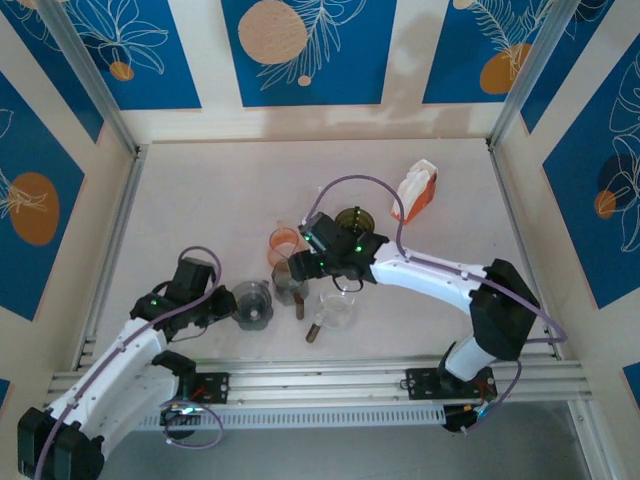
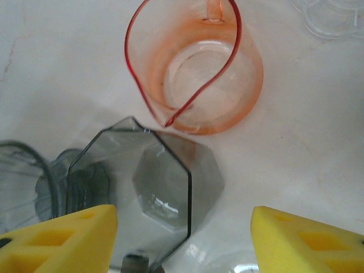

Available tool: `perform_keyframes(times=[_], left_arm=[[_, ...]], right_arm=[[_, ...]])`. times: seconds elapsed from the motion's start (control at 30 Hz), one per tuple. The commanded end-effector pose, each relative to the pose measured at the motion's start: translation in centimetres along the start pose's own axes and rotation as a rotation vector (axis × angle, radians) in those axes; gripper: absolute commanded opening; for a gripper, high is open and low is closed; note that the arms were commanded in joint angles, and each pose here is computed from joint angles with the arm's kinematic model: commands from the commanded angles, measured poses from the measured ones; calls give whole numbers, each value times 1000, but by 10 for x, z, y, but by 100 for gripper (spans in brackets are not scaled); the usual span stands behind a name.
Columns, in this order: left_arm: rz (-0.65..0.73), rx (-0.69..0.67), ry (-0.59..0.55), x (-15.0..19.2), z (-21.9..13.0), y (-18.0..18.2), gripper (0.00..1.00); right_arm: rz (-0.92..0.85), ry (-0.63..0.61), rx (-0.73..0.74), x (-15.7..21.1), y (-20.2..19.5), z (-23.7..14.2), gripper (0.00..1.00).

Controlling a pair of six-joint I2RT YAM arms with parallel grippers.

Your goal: Place the coffee filter in the dripper

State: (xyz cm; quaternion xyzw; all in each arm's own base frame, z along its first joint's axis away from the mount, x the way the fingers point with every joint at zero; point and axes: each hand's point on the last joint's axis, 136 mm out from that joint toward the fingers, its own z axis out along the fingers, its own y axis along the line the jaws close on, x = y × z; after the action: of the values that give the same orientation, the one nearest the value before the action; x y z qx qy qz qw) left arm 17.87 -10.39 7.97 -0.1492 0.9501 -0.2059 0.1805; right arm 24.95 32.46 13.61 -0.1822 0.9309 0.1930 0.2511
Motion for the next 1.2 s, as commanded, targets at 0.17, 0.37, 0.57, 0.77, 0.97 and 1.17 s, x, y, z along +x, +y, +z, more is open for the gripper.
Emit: perform_keyframes(times=[0.17,0.37,0.57,0.77,0.97,1.17], left_arm=[[20,21,18,2,3,-7,16],[25,32,19,3,2,-9,16],[27,40,23,4,2,-11,16],[31,40,21,3,0,-12,15],[32,46,21,3,-1,-13,14],[35,48,21,2,-1,-14,14]], right_arm=[[-45,-31,131,22,-18,-44,64],[29,-7,241,57,-58,-67,64],[84,48,259,79,-73,-62,63],[87,92,293,86,-79,-48,56],[84,90,325,85,-86,-48,37],[86,73,351,81,-94,-52,21]])
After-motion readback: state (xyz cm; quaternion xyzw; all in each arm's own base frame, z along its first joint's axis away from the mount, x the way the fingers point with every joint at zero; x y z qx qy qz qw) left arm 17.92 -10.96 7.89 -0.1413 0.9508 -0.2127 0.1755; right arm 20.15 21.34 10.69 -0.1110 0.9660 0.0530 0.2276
